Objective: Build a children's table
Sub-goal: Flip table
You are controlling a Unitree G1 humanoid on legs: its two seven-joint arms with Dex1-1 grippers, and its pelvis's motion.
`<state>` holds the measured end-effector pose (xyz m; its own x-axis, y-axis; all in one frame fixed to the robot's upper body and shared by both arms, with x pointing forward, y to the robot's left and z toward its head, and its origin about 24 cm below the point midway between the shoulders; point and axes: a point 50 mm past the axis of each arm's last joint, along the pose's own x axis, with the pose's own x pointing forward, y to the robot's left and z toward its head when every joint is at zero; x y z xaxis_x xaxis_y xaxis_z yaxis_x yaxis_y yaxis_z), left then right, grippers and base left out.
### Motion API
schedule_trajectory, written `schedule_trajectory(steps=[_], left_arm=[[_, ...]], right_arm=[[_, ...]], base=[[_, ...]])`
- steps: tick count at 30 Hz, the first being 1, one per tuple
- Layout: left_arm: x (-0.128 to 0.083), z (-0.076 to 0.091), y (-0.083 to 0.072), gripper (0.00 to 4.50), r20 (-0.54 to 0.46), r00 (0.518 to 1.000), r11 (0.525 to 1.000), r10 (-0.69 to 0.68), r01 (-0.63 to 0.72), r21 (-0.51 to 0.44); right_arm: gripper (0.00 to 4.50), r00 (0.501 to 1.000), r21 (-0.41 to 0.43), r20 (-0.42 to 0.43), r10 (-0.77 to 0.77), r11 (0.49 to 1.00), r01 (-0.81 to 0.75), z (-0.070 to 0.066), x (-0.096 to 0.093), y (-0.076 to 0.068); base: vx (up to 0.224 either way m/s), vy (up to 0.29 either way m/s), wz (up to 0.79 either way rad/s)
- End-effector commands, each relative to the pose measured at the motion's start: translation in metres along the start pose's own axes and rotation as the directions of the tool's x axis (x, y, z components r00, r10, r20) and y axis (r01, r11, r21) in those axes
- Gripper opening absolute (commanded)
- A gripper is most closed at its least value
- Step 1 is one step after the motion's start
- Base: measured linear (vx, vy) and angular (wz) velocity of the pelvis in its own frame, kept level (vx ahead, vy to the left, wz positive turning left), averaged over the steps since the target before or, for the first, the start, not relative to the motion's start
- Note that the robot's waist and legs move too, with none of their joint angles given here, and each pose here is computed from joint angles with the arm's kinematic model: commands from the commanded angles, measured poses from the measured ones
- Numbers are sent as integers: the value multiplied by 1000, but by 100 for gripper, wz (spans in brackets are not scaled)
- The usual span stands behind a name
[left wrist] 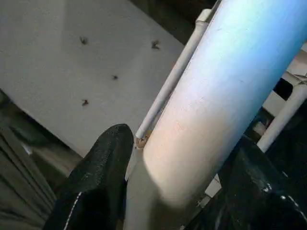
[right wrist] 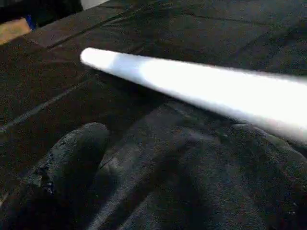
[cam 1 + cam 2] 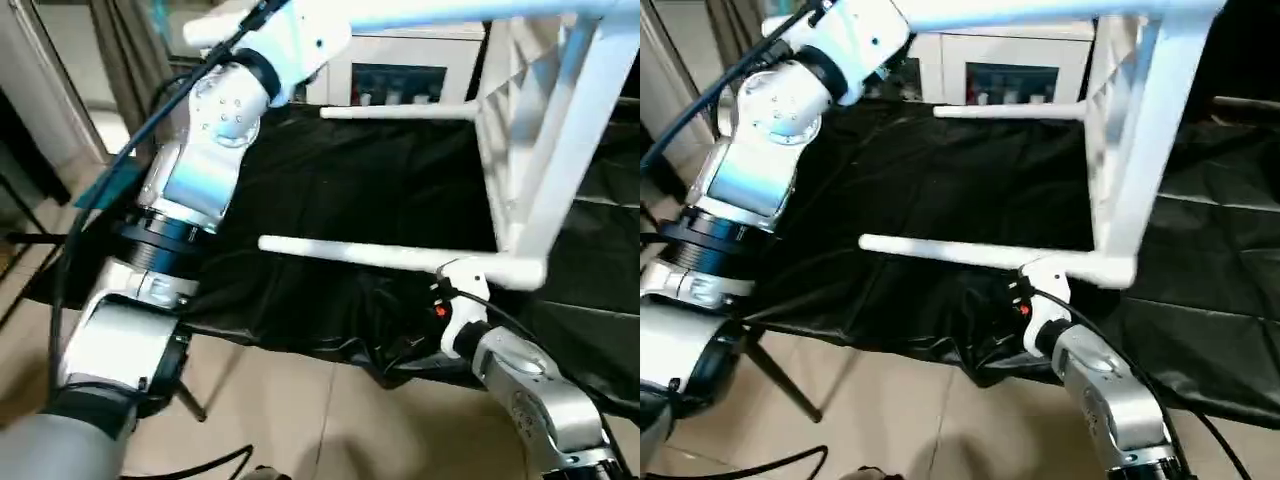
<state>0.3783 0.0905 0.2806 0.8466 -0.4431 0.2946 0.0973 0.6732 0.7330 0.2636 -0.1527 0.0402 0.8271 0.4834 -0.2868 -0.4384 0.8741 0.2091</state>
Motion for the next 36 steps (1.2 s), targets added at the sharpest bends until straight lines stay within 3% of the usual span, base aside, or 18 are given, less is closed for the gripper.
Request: schedule_trajectory(steps=[1,3,6,9,12,14,17,21,26,36], left_arm=[[-1,-15,3,253,-61,997,942,57,-74,-328],[-2,-15,3,253,-62,996,939,56,-74,-336],[-2,-15,4,253,-71,996,927,59,-81,-366],[-2,-15,5,253,-77,995,924,61,-86,-374],[-3,-15,6,253,-79,995,922,63,-88,-376],[-4,-15,8,253,-82,995,922,64,-90,-377],[-6,-16,9,253,-83,995,921,63,-90,-378],[-6,-16,9,253,-85,994,920,63,-91,-382],[-7,-16,10,253,-92,994,918,64,-95,-385],[-11,-18,11,253,-111,991,917,78,-115,-383]], right_arm=[[450,999,111,2,-50,993,49,2,-2,-4],[450,998,148,12,-63,987,60,3,-1,-5],[450,983,294,104,-151,949,114,11,3,-15],[450,968,344,148,-203,928,143,15,4,-21],[450,958,360,195,-210,924,129,21,6,-22],[450,948,384,269,-168,922,55,31,9,-19],[450,952,360,240,-191,928,95,31,19,-23],[450,930,415,273,-248,902,119,37,28,-31],[396,889,508,358,-285,858,71,52,37,-36],[325,853,540,465,-236,839,-62,68,43,-31]], base=[[0,0,0],[0,0,0],[0,0,0],[0,0,0],[0,0,0],[0,0,0],[0,0,0],[0,0,0],[0,0,0],[0,0,0]])
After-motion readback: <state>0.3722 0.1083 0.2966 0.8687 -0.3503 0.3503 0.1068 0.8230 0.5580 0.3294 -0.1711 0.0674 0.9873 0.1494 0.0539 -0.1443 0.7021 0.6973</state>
